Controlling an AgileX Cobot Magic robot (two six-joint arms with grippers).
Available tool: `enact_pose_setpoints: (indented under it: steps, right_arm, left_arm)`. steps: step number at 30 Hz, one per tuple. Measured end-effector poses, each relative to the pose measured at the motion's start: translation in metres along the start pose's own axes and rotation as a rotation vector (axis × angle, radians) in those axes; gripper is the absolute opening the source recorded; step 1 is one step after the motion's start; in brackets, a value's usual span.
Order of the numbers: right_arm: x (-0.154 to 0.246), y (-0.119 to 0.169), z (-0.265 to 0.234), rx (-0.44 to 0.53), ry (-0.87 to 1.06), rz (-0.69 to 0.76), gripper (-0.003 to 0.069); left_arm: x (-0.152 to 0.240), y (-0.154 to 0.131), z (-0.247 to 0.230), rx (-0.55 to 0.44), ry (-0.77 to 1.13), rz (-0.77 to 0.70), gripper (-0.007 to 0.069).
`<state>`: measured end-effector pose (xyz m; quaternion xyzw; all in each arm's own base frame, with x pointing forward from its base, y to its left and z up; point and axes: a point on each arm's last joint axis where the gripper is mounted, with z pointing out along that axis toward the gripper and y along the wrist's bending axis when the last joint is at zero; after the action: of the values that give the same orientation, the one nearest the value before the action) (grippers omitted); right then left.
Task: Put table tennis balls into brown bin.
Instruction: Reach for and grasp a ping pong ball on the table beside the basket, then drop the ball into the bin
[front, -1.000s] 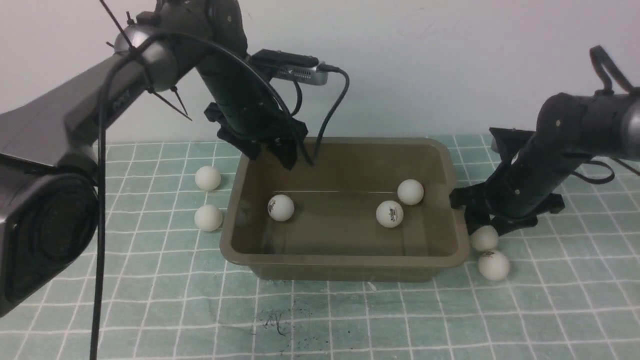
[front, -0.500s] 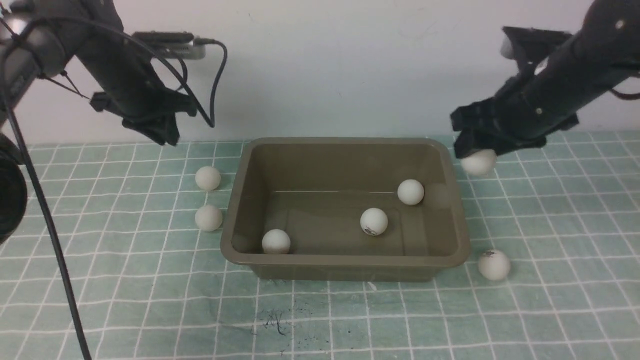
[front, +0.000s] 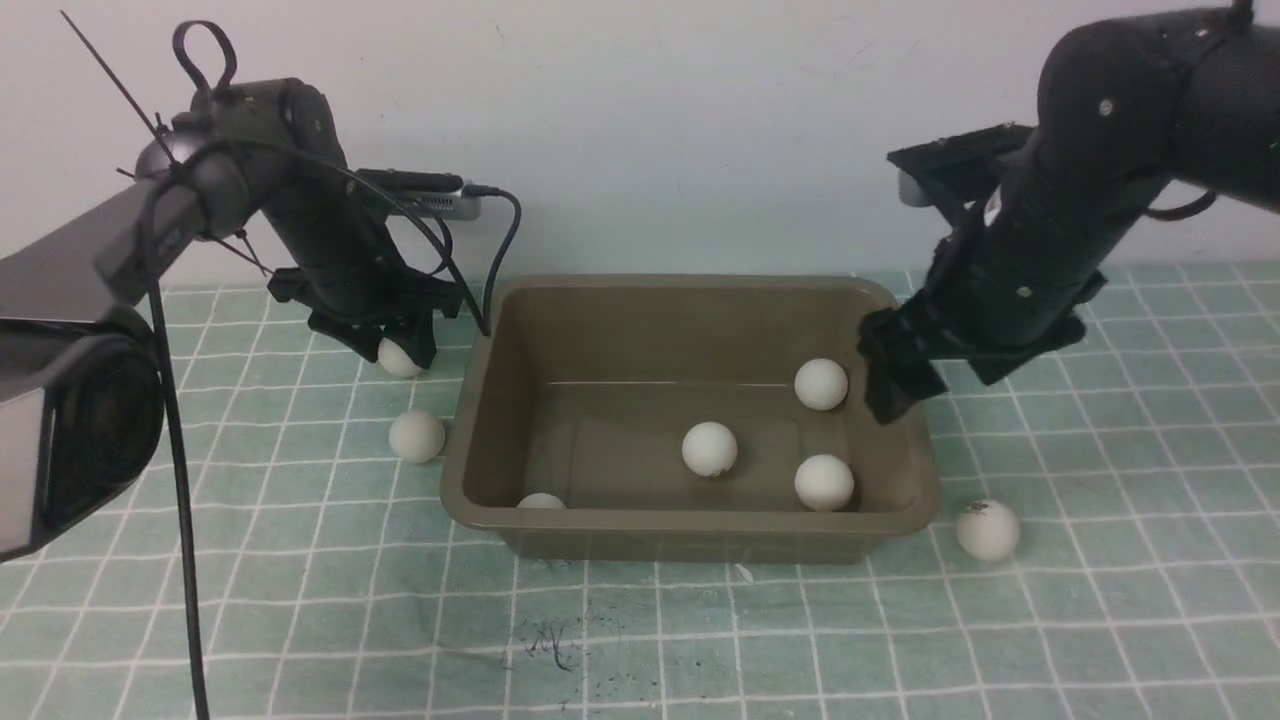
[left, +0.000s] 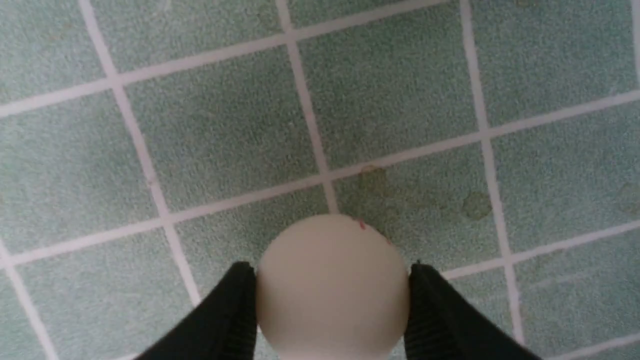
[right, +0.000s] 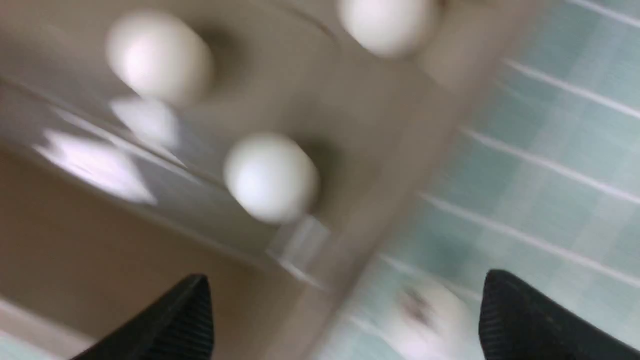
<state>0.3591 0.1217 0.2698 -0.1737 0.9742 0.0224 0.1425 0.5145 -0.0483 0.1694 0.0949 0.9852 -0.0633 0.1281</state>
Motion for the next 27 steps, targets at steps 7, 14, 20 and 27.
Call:
enact_pose_setpoints:
  steps: [7, 14, 20, 27]
  right_arm:
    - [0.052, -0.043, 0.027, 0.055, 0.108, 0.184, 0.0405]
    - [0.053, -0.036, 0.069, -0.078, 0.025, 0.299, 0.0360]
    - [0.056, -0.037, 0.110, -0.088, 0.103, 0.321, 0.0452]
    - [0.047, -0.039, 0.093, -0.074, 0.066, 0.305, 0.0361]
  left_arm:
    - [-0.020, -0.018, -0.105, 0.008, -0.216, 0.041, 0.0347]
    - [-0.007, -0.086, -0.153, 0.143, -0.279, 0.192, 0.0347]
    - [0.002, -0.129, -0.087, 0.165, -0.105, 0.269, 0.0382]
    - [0.007, -0.119, -0.094, 0.022, -0.090, 0.197, 0.0485]
